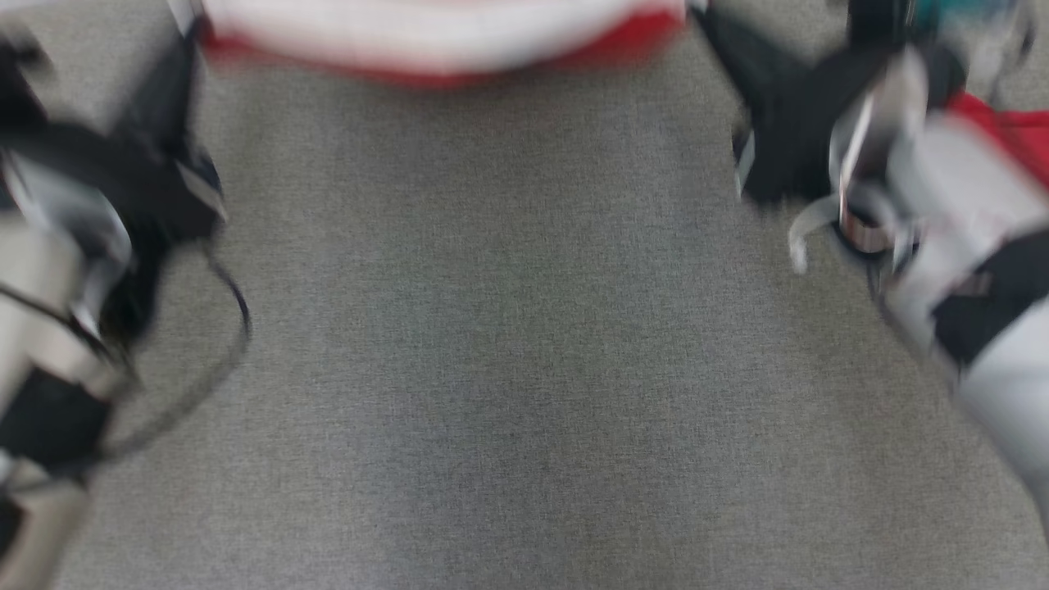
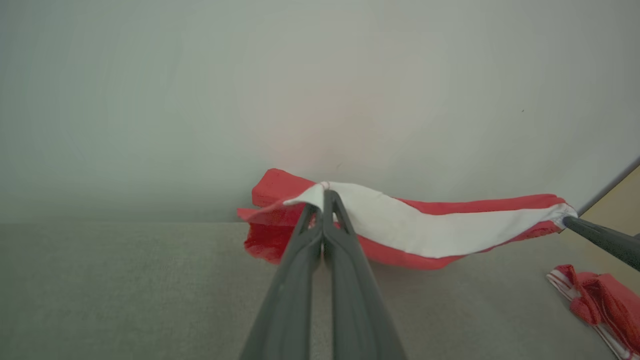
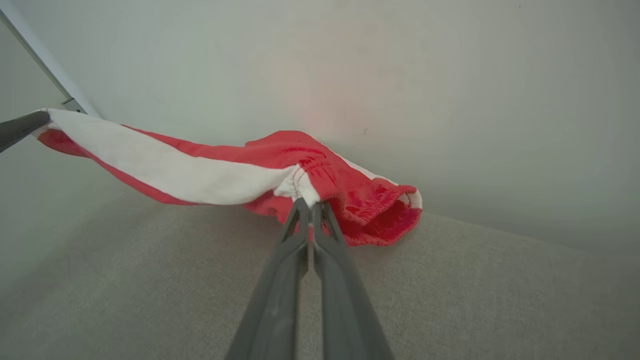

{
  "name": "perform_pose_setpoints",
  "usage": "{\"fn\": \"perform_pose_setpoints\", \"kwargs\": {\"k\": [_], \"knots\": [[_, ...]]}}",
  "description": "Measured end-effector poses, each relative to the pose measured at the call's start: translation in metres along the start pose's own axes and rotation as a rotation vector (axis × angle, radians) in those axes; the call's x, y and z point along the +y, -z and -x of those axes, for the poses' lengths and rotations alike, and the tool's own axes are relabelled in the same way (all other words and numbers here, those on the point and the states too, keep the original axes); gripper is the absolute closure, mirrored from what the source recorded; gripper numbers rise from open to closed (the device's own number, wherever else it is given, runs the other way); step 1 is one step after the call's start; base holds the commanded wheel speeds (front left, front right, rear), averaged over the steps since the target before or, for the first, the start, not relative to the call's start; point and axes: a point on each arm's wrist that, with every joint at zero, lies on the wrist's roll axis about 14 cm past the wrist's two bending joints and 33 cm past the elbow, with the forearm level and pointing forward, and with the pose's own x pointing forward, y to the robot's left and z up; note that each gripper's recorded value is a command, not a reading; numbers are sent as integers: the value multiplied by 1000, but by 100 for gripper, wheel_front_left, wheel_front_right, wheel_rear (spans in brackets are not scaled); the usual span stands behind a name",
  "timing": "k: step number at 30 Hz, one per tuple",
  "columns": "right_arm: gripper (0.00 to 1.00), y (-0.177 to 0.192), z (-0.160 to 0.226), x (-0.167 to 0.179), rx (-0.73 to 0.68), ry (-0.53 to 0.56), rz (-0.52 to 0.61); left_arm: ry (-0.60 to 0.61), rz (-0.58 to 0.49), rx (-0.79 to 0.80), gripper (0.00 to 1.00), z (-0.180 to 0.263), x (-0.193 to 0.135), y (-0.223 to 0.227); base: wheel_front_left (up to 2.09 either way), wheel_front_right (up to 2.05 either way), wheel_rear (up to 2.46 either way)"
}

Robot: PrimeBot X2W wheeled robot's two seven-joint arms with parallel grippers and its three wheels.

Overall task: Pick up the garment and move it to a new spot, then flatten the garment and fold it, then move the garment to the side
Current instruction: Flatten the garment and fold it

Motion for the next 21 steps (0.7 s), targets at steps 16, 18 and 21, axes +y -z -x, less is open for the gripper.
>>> {"fn": "perform_pose_setpoints", "kwargs": {"k": [16, 18, 21], "knots": [[100, 117, 109, 20, 112, 77, -165, 24, 38, 243, 100, 112, -42, 122, 0, 0, 0], [100, 118, 120, 26, 108, 71, -161, 31, 20, 264, 100, 124, -46, 128, 0, 0, 0], [100, 127, 137, 40, 123, 56, -158, 47, -31, 290, 100, 143, -50, 135, 0, 0, 0]]}}
